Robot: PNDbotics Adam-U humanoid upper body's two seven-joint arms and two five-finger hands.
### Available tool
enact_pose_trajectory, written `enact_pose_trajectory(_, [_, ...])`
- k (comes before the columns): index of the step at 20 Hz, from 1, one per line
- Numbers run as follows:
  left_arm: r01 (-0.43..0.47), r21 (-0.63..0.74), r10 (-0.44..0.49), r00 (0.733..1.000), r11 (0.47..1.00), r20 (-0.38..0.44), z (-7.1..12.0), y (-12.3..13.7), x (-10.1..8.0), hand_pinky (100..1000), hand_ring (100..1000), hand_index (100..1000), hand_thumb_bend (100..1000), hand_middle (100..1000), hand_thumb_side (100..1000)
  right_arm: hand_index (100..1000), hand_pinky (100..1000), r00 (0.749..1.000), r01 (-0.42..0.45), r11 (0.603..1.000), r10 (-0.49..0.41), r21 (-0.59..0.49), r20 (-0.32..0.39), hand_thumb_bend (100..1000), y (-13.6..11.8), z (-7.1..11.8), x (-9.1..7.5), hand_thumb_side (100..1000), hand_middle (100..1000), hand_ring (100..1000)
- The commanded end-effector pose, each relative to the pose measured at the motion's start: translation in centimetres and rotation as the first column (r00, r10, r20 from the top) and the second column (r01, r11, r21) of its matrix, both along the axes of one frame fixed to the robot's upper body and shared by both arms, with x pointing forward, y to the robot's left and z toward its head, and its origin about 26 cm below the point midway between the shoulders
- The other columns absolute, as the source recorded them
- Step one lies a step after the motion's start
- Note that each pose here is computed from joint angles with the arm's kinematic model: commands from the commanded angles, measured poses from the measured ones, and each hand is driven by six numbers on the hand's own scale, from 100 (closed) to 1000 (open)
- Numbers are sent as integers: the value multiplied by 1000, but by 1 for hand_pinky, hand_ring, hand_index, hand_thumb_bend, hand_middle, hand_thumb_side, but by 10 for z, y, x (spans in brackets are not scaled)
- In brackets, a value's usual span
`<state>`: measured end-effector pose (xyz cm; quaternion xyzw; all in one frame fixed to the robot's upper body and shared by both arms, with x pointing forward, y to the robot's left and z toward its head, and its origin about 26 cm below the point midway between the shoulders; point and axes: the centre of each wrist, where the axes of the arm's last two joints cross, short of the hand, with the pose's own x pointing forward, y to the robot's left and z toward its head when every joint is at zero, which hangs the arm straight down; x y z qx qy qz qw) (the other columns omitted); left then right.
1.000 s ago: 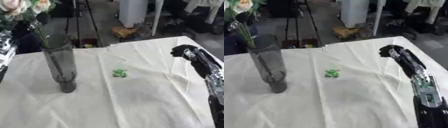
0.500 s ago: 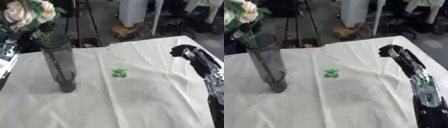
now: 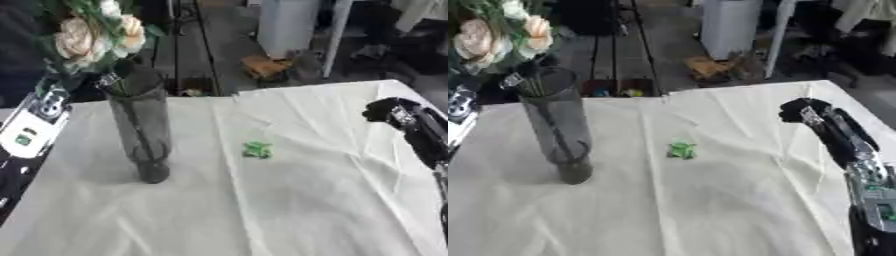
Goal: Arrange flowers into the vase.
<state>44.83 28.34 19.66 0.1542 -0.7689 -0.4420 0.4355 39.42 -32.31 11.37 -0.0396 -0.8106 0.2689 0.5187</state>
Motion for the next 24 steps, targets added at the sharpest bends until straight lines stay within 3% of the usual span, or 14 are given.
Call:
enact_pose_trajectory(1, [-1, 70, 0, 1000, 998, 11, 8, 4, 0, 774, 743, 774, 867, 722, 1000, 712, 794, 999, 1, 1000, 0, -17, 37, 100, -2, 14, 3, 826, 522, 744])
enact_pose_trajectory(9, [-32, 164, 32, 999, 986, 1, 2, 11, -5, 796, 770, 807, 884, 756, 1000, 711, 794, 999, 4, 1000, -4, -17, 37, 100, -2, 14, 3, 826, 522, 743])
enact_pose_trajectory(16, [-171, 110, 159, 981, 979, 109, 9, 17, -15, 805, 775, 805, 904, 758, 1000, 711, 794, 999, 8, 1000, -7, -16, 37, 100, -3, 14, 3, 826, 520, 742])
enact_pose_trajectory(24, [-190, 4, 185, 963, 982, 195, 20, 11, -19, 807, 775, 800, 920, 754, 958, 712, 794, 999, 8, 1000, -7, -14, 39, 100, -3, 14, 3, 826, 519, 742])
